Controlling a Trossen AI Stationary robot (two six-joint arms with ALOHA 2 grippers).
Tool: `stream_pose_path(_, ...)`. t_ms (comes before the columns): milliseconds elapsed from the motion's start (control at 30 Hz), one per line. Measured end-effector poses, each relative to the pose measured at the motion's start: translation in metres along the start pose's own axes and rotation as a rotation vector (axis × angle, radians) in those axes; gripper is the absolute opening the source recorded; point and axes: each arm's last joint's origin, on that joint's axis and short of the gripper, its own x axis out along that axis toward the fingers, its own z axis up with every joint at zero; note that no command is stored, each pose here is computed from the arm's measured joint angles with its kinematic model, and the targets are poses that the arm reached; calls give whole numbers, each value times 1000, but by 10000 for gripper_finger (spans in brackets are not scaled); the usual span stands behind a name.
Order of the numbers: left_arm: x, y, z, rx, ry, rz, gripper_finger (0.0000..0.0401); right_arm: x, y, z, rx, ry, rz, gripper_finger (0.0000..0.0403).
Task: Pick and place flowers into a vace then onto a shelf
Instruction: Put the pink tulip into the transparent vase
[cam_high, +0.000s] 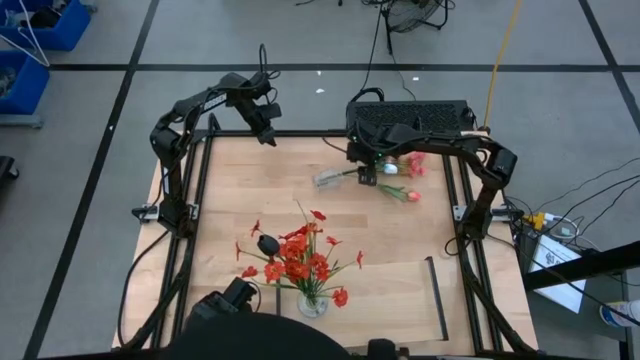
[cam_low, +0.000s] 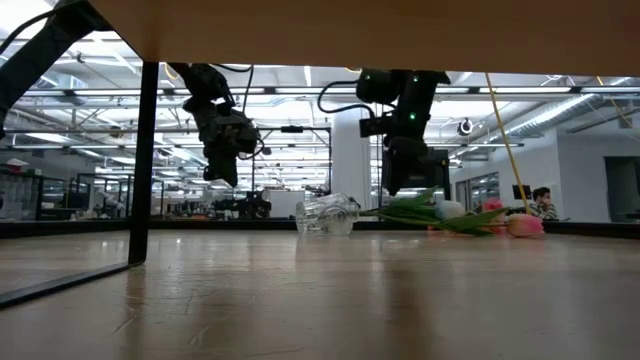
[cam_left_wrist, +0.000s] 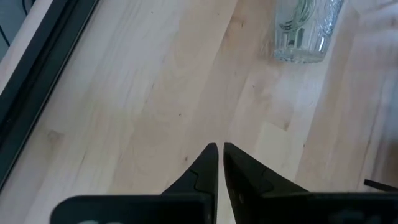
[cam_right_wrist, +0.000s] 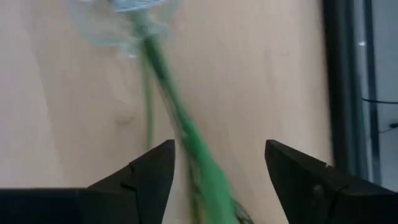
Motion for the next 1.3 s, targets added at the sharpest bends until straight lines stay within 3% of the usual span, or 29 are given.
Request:
stream_pose_path(100, 0, 0, 1, 5, -10, -6, 30, 0, -5, -3, 15, 3, 12, 246)
stream_pose_path(200, 0, 0, 2, 10, -30, -26, 30, 2, -7, -9, 33, 18, 103, 245)
stream_pose_path(500, 0, 0, 4, 20, -58, -46, 31, 2, -6, -11, 32, 32, 140, 229)
stream_pose_path(633, 0, 0, 3, 19, -59, -45, 31, 5, -10, -9, -24, 20, 30, 227)
stream_pose_path(800, 0, 0, 3, 17, -58, -45, 31, 8, -14, -7, 102, -3, -79, 228)
stream_pose_path(1100, -1, 1, 3, 14, -58, -45, 31, -2, -6, -16, 147, 24, 136, 224)
stream_pose_path(1300, -1, 1, 3, 14, -58, -45, 31, -37, -16, -26, 293, -57, 308, 224)
